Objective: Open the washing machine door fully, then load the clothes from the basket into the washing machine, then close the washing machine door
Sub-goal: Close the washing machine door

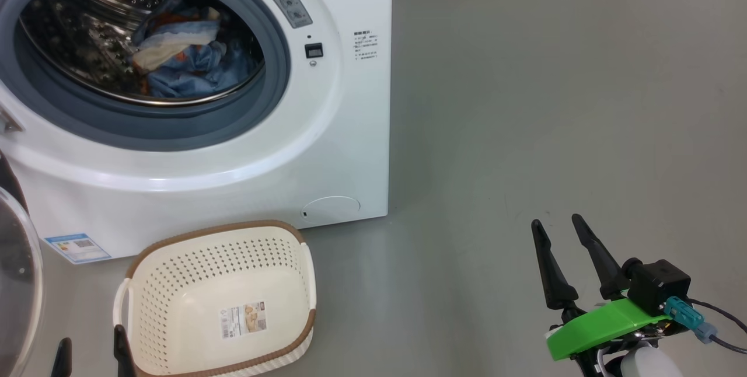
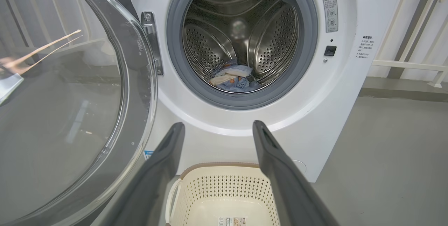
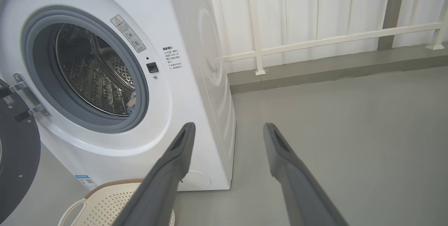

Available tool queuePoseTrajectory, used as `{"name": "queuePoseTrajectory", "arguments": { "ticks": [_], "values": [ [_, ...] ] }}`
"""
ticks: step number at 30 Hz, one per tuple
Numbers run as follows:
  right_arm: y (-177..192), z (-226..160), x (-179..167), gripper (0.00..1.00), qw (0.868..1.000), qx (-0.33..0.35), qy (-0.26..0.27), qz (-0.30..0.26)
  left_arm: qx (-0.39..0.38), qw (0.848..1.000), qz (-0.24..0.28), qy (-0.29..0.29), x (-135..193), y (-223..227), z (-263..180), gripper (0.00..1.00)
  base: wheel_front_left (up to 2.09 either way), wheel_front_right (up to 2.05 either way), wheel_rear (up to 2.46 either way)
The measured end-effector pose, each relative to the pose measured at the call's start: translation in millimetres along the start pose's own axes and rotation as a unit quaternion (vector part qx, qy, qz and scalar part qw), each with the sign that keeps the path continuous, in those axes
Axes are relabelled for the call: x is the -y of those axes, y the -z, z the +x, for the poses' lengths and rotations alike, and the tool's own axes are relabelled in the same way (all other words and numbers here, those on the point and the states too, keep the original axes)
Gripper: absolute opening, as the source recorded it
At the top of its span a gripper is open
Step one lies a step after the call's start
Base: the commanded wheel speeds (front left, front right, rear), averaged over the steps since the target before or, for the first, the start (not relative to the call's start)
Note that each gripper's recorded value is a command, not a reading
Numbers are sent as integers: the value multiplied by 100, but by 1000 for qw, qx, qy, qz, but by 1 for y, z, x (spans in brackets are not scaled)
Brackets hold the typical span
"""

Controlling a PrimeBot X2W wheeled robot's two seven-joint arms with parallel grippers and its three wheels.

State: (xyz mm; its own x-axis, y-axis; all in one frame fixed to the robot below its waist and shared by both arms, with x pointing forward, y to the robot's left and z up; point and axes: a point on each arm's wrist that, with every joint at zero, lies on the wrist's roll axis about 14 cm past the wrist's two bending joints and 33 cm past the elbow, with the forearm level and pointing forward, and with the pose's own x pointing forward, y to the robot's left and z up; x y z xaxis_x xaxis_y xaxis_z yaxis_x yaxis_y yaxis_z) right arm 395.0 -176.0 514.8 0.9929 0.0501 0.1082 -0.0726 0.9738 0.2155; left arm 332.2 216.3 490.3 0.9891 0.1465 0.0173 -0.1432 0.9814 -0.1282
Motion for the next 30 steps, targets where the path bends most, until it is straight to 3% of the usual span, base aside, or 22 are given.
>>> {"name": "queuePoseTrajectory", "arguments": {
  "ticks": [15,30],
  "values": [
    [2,8,-28,100,999,-1,-41,3,5,1000,0,-24,-14,-3,-11,100,0,0,0],
    [16,24,-89,100,992,-17,-128,8,13,993,-3,-118,-66,-9,-42,100,0,0,0]
  ]
}}
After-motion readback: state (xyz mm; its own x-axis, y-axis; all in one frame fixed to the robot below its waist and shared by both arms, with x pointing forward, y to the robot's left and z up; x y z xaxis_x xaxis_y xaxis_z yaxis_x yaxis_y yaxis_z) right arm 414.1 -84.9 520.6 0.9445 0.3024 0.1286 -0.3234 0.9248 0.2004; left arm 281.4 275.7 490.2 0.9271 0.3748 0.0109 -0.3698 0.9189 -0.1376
